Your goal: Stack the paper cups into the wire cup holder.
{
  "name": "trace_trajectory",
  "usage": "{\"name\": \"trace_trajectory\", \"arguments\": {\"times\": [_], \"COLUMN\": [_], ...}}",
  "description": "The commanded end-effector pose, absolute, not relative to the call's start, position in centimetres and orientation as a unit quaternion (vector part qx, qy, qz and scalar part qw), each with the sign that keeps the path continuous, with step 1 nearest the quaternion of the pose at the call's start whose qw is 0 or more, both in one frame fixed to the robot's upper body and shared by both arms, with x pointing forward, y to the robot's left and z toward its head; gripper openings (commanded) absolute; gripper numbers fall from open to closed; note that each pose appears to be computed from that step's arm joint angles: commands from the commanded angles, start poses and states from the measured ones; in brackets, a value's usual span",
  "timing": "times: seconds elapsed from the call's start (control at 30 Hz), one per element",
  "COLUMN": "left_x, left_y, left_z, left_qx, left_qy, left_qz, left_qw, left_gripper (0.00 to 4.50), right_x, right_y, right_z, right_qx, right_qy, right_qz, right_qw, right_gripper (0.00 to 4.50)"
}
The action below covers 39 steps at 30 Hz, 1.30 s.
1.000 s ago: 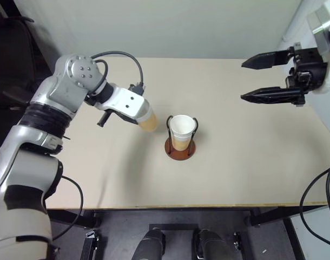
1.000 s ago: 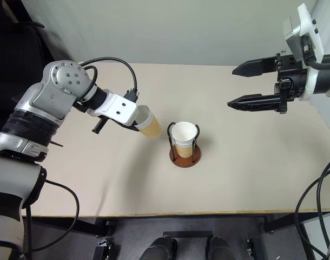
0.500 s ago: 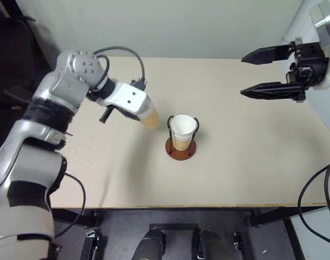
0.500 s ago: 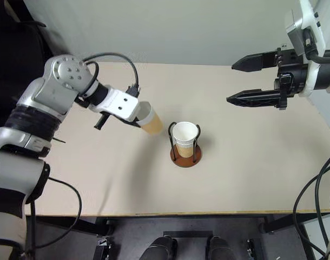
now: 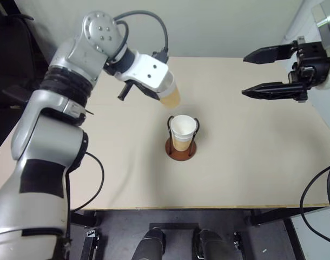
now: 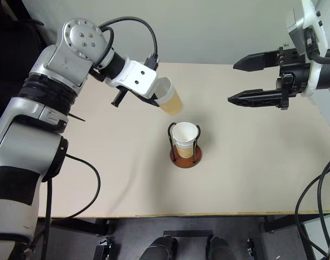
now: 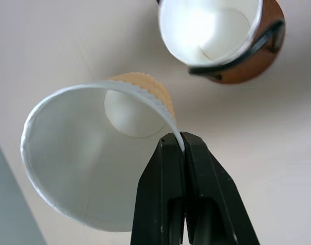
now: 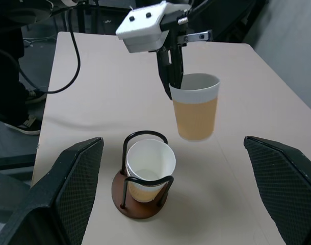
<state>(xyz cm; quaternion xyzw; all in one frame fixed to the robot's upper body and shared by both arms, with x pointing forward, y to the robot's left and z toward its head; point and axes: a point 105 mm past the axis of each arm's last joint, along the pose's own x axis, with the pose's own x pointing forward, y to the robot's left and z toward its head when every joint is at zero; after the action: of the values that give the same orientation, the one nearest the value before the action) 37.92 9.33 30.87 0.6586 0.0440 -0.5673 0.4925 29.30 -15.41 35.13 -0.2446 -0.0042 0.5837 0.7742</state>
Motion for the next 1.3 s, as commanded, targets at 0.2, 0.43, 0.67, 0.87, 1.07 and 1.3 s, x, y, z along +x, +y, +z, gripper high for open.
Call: {"name": "trace_trajectory", "arguments": {"times": [0.2,0.43,0.67,0.87,1.07,1.3], "left_x": [36.7,35.2,33.8,33.7,34.0,34.0], "left_y": [6.8,6.1,5.1,5.1,5.1,5.1], "left_z": [33.0,32.4,32.6,31.7,31.3,31.0], "left_qx": [0.66,0.645,0.625,0.634,0.649,0.659], "left_qy": [0.002,-0.001,-0.002,0.009,0.014,0.015], "left_qz": [-0.587,-0.619,-0.647,-0.65,-0.645,-0.644], "left_qw": [0.469,0.448,0.437,0.418,0.403,0.389], "left_gripper": [0.07,0.07,0.07,0.07,0.07,0.07], "right_x": [28.6,28.6,28.7,28.8,28.7,28.7], "right_y": [-15.9,-16.2,-16.2,-16.2,-16.2,-16.2], "right_z": [36.4,36.4,36.4,36.4,36.4,36.4], "right_qx": [-0.272,-0.276,-0.278,-0.278,-0.276,-0.275], "right_qy": [-0.019,-0.014,-0.013,-0.013,-0.012,-0.01], "right_qz": [0.57,0.566,0.565,0.564,0.564,0.564], "right_qw": [0.775,0.776,0.777,0.777,0.778,0.779], "right_gripper": [4.5,4.5,4.5,4.5,4.5,4.5]}}
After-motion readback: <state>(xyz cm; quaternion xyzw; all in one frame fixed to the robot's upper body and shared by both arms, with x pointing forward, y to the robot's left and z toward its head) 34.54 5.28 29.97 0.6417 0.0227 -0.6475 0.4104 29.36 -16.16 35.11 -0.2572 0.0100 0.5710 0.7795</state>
